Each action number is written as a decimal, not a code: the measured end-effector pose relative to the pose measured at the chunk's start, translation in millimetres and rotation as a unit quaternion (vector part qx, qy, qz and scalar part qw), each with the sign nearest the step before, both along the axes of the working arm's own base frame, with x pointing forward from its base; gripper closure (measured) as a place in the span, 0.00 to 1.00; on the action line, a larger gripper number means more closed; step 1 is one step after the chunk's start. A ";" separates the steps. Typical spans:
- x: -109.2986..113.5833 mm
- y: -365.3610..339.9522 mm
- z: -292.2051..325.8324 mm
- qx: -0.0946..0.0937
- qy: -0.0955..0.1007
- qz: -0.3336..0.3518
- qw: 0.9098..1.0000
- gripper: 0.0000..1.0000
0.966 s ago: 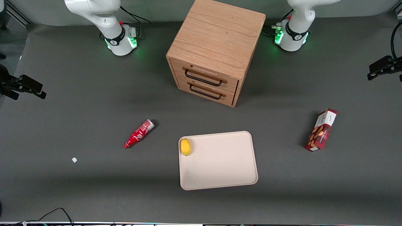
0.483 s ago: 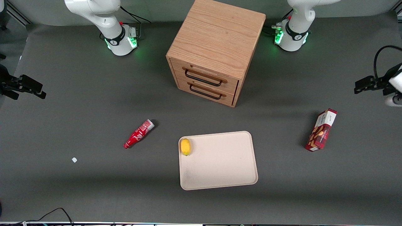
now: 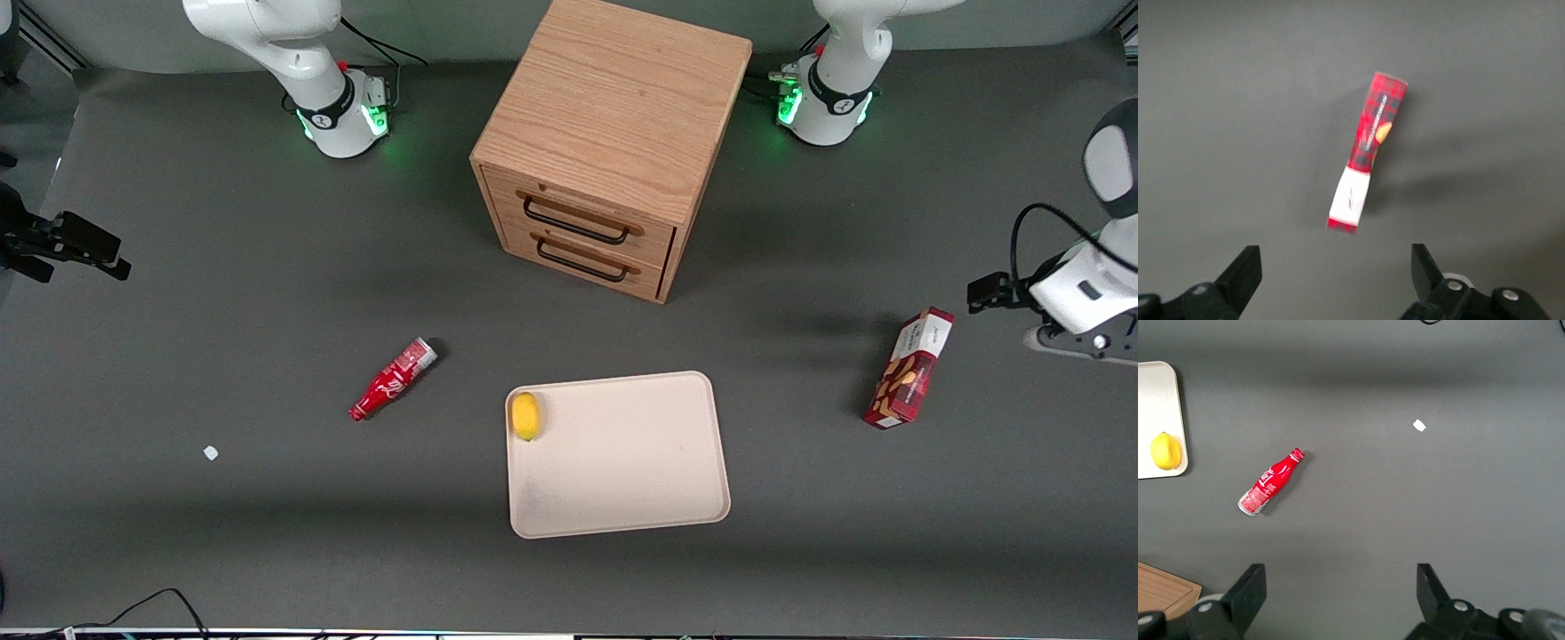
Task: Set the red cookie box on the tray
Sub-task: 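Move the open left gripper down over the red plaid cookie box, then close the left gripper on the cookie box and lift it upright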
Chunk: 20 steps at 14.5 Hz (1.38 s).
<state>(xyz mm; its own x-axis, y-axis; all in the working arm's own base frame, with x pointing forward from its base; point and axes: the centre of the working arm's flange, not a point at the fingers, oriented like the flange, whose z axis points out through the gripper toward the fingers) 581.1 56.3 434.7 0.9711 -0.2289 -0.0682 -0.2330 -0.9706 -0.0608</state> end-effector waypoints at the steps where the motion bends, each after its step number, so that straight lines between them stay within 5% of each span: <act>1: 1.5 -0.5 -18.0 -0.001 -0.005 -0.012 1.000 0.00; 11: 8.3 -8.1 -150.5 0.001 0.007 -0.080 0.997 0.00; 18: 14.0 -15.3 -188.2 -0.003 -0.008 -0.090 0.996 0.03; 20: 14.0 -18.7 -190.6 -0.003 -0.007 -0.093 0.996 0.25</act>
<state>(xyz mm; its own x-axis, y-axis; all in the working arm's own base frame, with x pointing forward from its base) 595.1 37.6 244.1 0.9129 -0.4048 -0.0527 -0.4075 -0.9113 -0.0591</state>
